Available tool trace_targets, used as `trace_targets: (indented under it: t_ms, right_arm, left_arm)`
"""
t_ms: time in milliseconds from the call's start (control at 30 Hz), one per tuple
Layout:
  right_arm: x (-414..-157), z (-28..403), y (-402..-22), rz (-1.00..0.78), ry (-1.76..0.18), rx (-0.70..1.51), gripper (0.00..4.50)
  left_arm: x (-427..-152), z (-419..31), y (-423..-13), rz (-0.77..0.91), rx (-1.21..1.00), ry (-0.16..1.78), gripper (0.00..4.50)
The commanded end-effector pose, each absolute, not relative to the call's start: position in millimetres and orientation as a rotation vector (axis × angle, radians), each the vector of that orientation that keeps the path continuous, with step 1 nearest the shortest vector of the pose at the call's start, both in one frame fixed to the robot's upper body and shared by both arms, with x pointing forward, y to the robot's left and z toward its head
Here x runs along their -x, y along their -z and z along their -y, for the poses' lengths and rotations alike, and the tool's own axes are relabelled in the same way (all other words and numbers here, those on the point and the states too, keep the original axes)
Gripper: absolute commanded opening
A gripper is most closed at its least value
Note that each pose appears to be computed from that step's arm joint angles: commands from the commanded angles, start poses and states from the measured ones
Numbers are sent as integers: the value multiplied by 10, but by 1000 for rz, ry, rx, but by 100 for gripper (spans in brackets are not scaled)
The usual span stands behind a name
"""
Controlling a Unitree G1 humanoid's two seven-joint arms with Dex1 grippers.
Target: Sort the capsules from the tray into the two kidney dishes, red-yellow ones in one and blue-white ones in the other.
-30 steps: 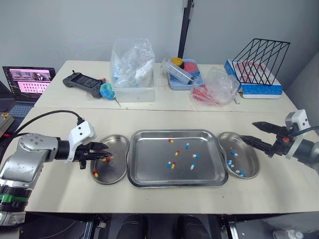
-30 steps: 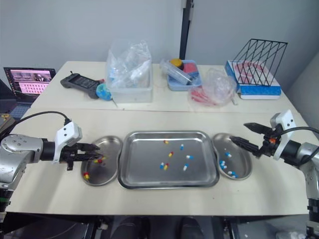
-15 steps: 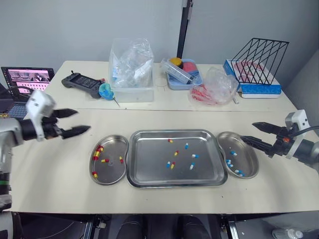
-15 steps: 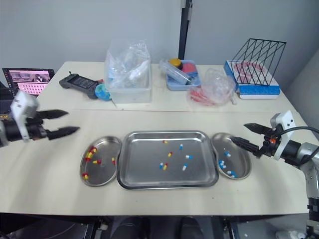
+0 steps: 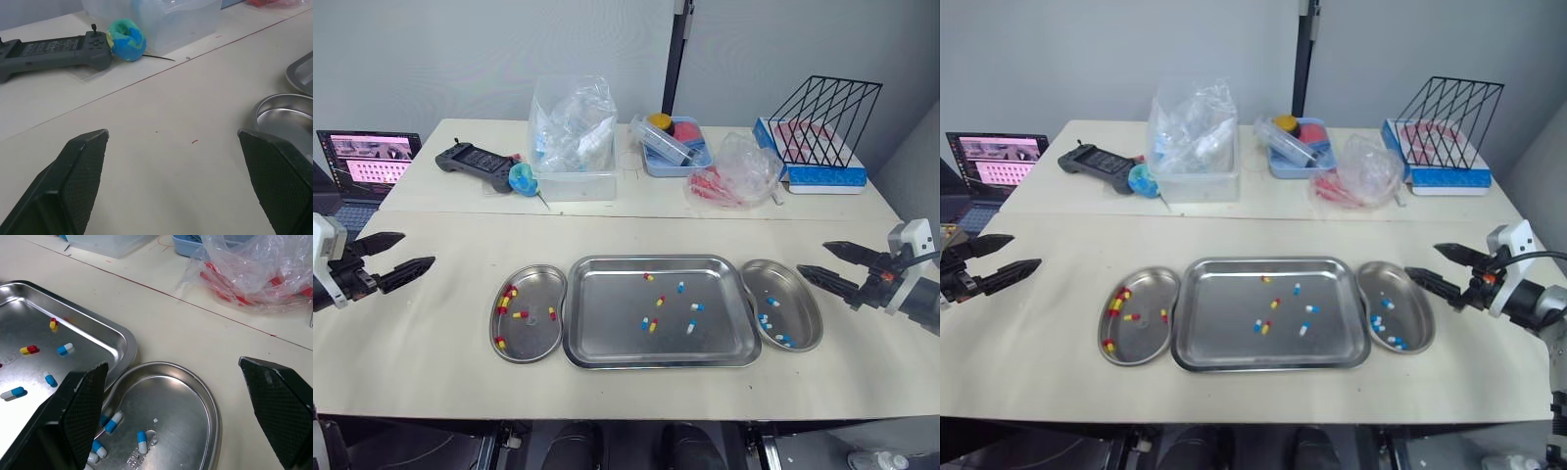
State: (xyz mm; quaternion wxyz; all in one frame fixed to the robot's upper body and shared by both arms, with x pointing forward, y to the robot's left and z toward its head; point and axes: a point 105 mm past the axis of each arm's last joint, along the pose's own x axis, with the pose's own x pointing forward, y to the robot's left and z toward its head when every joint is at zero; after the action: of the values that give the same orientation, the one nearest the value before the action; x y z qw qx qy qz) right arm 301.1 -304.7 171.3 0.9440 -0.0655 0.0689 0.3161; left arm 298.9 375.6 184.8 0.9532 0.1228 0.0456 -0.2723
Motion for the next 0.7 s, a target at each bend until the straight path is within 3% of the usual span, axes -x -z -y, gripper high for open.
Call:
trace_targets:
  t_ms: [33,700]
  right_arm:
    - [-2999,3096,-1892,-97,-631,185,450]
    - [-3054,2887,-1921,-119,-699,216,450]
  left_arm:
    - [-2958,-3728,-1964,-59,-309,587,447]
    - [-2868,-3443,-1924,-38,-331,729,447]
